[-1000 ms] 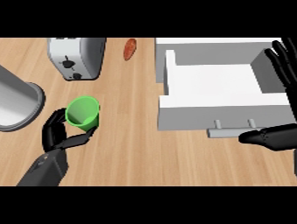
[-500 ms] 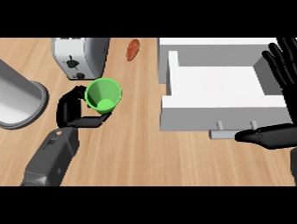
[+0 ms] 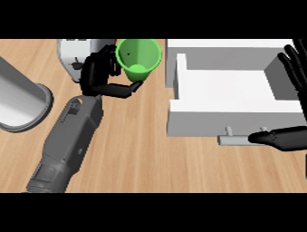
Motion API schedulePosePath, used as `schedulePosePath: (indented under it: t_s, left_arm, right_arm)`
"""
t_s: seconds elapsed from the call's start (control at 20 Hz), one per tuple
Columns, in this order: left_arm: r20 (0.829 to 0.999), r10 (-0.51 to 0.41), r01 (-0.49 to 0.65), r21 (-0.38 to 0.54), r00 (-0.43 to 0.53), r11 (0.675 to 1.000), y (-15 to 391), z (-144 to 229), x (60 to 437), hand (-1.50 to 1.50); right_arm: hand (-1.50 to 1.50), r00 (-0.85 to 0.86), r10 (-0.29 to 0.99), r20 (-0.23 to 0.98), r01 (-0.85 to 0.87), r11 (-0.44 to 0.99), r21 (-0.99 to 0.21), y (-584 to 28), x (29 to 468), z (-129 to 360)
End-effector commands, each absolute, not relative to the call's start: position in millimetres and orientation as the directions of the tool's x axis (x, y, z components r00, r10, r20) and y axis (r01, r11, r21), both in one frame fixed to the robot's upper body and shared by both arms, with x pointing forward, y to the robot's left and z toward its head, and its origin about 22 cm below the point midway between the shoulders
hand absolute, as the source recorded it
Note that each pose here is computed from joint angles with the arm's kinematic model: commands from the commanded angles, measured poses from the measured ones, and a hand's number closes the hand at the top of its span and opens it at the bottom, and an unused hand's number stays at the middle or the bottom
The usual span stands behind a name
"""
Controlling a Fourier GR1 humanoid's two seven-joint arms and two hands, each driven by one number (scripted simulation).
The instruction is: Pick up the cup, place it into the drawer and close the drawer
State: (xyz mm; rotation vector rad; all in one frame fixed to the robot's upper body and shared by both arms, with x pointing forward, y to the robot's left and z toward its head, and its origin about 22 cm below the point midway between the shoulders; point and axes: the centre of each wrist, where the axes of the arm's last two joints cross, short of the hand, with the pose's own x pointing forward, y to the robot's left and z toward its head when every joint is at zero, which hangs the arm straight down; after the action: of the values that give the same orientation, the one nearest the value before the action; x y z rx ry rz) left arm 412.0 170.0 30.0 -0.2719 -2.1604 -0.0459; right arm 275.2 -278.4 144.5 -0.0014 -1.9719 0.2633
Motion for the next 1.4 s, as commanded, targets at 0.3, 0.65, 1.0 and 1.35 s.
schedulePosePath:
  t_s: [0.3, 0.65, 1.0, 1.35]
  left_arm:
    - [0.835, 0.124, 0.235, 0.006, -0.536, 0.972, 83.2, 161.7, 433.2, 1.50]
    - [0.897, -0.004, 0.171, 0.088, -0.441, 0.981, 42.6, 172.2, 442.1, 1.50]
    - [0.939, -0.161, 0.117, 0.205, -0.306, 0.972, 30.4, 164.9, 446.7, 1.50]
    - [0.934, -0.277, 0.241, 0.329, -0.227, 0.913, 35.5, 140.4, 447.5, 1.50]
  right_arm:
    - [-1.50, -0.416, 0.135, 0.899, -0.108, 0.975, -0.196, -276.1, 272.5, 146.9]
    - [-1.50, -0.434, 0.100, 0.895, -0.137, 0.975, -0.176, -284.6, 291.2, 137.5]
    - [-1.50, -0.445, 0.081, 0.892, -0.181, 0.967, -0.178, -268.8, 274.8, 138.1]
    - [-1.50, -0.488, 0.064, 0.870, -0.207, 0.960, -0.187, -253.8, 292.7, 161.6]
